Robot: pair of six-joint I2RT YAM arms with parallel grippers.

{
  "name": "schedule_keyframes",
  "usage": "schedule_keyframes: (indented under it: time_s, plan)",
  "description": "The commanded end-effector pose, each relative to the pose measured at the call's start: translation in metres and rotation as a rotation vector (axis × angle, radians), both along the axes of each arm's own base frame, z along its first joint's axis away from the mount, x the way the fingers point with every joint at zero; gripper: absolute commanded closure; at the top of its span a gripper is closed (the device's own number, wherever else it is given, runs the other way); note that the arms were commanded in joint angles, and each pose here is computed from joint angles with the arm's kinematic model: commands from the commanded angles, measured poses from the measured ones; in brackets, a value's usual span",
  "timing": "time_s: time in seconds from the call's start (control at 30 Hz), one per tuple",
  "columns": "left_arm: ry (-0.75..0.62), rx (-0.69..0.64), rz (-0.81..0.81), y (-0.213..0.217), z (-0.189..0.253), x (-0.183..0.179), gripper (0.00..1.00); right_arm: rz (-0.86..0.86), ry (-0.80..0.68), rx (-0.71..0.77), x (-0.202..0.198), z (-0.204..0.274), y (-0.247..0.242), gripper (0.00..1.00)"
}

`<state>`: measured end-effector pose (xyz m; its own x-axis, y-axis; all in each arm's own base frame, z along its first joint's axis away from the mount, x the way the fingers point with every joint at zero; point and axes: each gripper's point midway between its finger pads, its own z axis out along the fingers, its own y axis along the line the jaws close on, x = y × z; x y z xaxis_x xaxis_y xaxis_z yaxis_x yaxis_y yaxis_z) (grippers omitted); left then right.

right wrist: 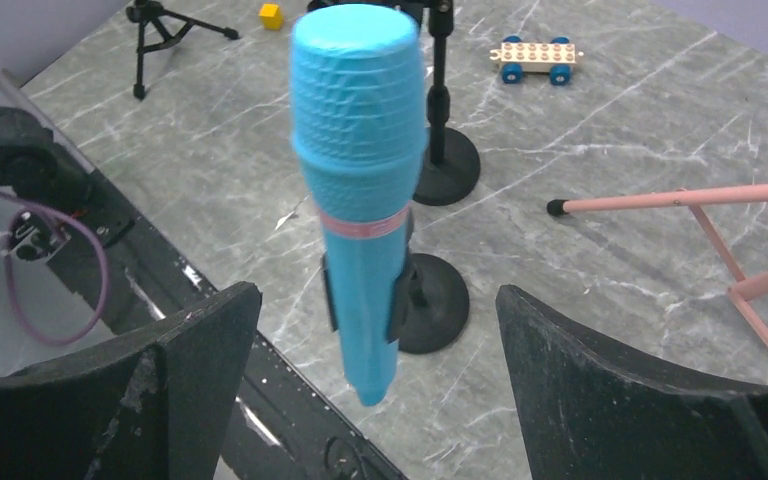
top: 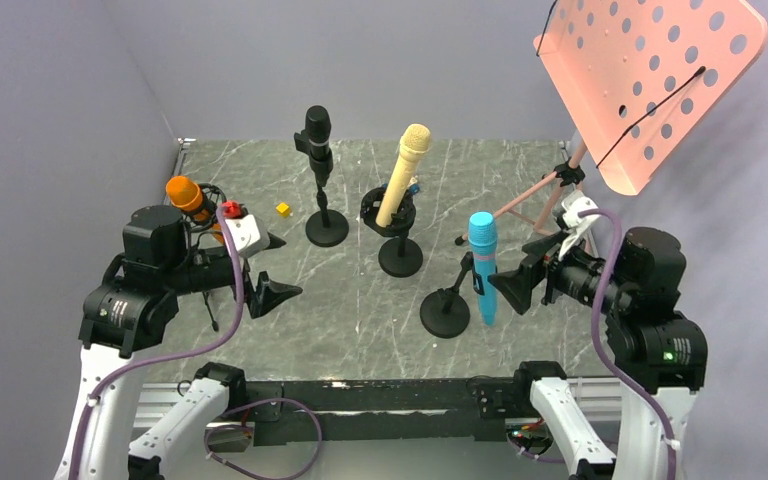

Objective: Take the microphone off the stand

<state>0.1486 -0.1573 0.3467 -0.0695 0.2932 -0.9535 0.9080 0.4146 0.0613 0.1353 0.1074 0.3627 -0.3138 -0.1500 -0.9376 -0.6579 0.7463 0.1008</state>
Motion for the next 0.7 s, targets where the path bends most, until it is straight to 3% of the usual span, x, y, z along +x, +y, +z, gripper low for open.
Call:
schedule_keyframes:
  time_s: [0.0,0.33,0.67]
  plan:
    - [0.006,0.044,-0.042,-0.002,-0.013,-0.002,0.06,-0.052,-0.051,0.027,0.033,0.002,-0.004,0.08]
    - [-0.018,0.096,-0.037,-0.001,-0.019,0.009,0.05,0.026,-0.004,0.0,0.039,-0.029,0.002,0.04]
    - [0.009,0.109,-0.063,-0.011,-0.028,0.02,0.09,0.008,0.054,0.013,0.044,-0.061,0.002,0.11]
